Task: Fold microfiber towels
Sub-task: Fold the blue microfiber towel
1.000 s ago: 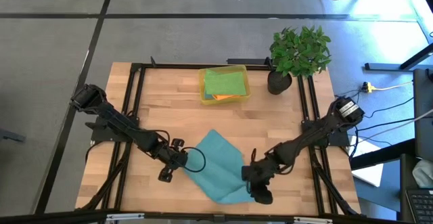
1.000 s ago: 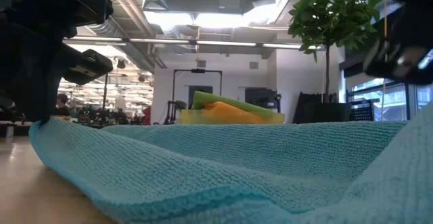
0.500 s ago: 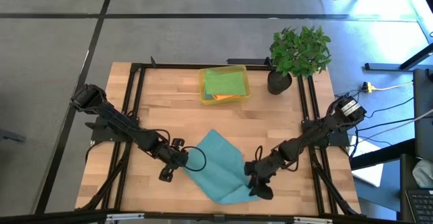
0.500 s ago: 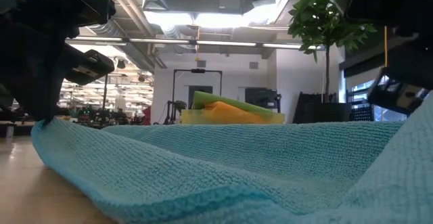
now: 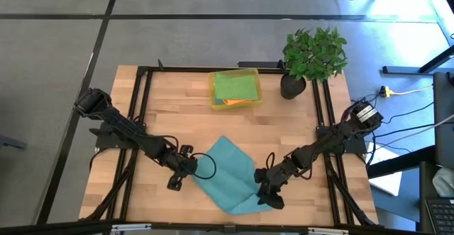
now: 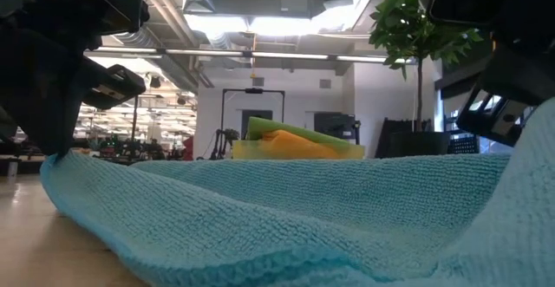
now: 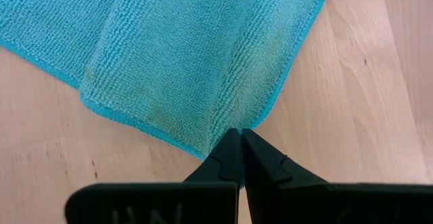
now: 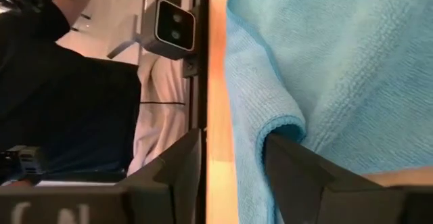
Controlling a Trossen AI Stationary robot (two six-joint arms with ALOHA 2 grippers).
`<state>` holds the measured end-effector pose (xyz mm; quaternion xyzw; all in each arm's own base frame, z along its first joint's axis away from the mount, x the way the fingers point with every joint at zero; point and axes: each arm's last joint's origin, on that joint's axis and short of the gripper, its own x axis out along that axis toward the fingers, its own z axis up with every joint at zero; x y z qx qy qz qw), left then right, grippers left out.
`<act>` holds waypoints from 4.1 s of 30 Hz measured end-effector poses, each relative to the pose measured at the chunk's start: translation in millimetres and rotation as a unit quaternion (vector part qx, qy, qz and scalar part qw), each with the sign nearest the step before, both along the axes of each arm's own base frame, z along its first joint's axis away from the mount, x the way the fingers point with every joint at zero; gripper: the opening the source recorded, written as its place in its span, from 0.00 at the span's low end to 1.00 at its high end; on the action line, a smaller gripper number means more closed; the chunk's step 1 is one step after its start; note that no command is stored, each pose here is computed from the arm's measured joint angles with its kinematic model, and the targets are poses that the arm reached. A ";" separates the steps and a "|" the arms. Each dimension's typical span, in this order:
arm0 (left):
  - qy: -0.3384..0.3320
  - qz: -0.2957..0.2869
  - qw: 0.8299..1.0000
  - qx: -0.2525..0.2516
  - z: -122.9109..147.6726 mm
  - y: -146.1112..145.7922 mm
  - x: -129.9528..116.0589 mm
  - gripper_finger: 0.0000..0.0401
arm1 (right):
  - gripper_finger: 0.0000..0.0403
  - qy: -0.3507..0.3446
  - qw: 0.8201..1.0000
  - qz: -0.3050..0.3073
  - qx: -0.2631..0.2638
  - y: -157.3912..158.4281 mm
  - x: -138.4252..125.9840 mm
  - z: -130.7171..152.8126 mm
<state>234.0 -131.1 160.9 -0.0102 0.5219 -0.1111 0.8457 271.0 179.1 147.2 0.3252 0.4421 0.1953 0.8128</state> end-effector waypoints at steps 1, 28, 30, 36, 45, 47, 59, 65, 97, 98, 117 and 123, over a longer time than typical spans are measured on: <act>0.000 0.000 1.000 0.000 0.0 0.0 0.0 0.00 | 0.39 -0.003 1.000 -0.001 0.002 0.2 1.2 -1.0; 0.001 0.001 1.000 -0.002 0.0 0.0 0.0 0.00 | 0.19 -0.034 0.999 0.032 -0.003 -8.2 16.7 -18.9; 0.002 0.001 1.000 -0.002 -0.1 0.0 -0.2 0.00 | 0.11 -0.064 0.996 0.054 -0.013 -5.9 20.3 -13.2; 0.001 0.005 1.000 -0.005 0.1 -0.3 0.1 0.00 | 0.03 -0.119 0.983 0.121 -0.066 7.6 32.7 7.8; -0.017 0.002 1.000 0.004 5.1 -1.1 3.0 0.00 | 0.01 -0.061 0.953 0.168 -0.245 22.7 45.0 59.6; -0.034 -0.001 0.999 0.010 12.1 -1.4 4.7 0.00 | 0.01 -0.044 0.942 0.163 -0.291 24.1 44.2 75.9; -0.256 0.041 0.955 0.146 115.9 18.4 -20.6 0.00 | 0.00 -0.098 0.878 0.026 -0.467 -11.9 -6.2 184.2; -0.351 0.130 0.895 0.242 168.6 48.6 -43.5 0.00 | 0.00 -0.167 0.813 -0.086 -0.551 -50.0 -34.3 232.3; -0.293 0.038 0.945 0.139 139.7 59.3 -85.3 0.00 | 0.00 -0.283 0.838 -0.065 -0.462 -66.2 -67.8 117.6; -0.287 0.032 0.949 0.123 134.6 53.7 -85.4 0.00 | 0.00 -0.289 0.845 -0.059 -0.446 -63.3 -69.4 112.6; -0.269 -0.015 0.961 0.057 99.6 -10.4 -80.9 0.00 | 0.01 -0.365 0.889 -0.018 -0.276 -32.7 -76.2 72.9; -0.270 -0.017 0.961 0.058 99.7 -11.6 -80.0 0.00 | 0.04 -0.305 0.922 -0.015 -0.237 -29.1 -74.2 59.1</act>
